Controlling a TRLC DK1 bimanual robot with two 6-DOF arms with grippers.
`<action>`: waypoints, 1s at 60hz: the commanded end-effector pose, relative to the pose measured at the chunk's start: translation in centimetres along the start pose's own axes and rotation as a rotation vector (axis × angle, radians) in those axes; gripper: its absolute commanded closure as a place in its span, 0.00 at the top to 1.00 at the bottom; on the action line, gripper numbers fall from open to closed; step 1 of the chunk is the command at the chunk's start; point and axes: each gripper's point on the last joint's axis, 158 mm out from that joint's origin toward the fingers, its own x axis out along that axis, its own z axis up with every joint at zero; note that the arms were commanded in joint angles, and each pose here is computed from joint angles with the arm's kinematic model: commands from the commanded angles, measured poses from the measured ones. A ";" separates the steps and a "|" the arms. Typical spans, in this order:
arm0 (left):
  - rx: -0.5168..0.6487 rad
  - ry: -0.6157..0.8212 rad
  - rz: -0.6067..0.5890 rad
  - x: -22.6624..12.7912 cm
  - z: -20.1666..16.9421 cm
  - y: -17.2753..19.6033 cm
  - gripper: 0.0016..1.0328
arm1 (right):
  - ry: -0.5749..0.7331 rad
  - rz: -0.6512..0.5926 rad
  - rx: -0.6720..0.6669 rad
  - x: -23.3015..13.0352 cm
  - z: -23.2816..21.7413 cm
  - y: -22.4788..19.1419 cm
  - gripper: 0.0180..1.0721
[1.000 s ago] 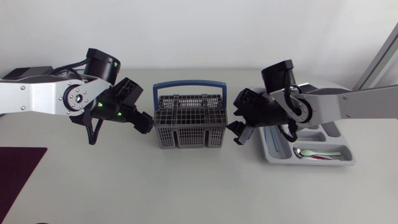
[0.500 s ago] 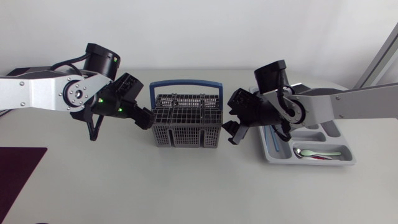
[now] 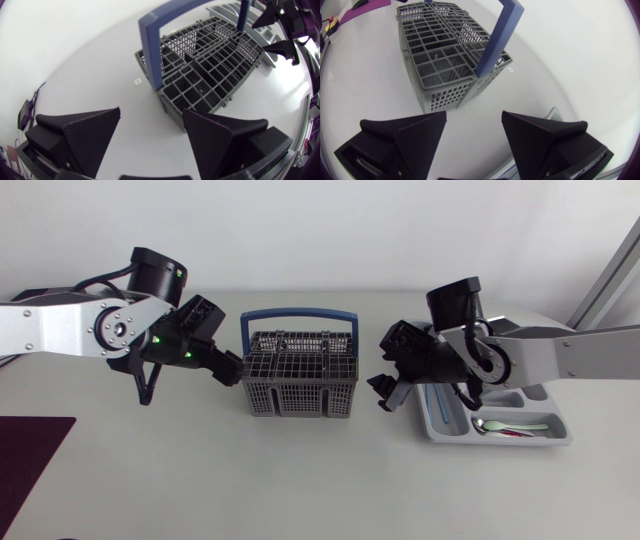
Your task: Unload the cutlery basket into the drawer organizer.
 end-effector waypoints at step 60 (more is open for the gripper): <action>-0.073 -0.259 0.161 -13.9 -2.5 3.6 0.96 | -0.131 -0.382 0.224 -16.8 -5.3 -5.9 0.95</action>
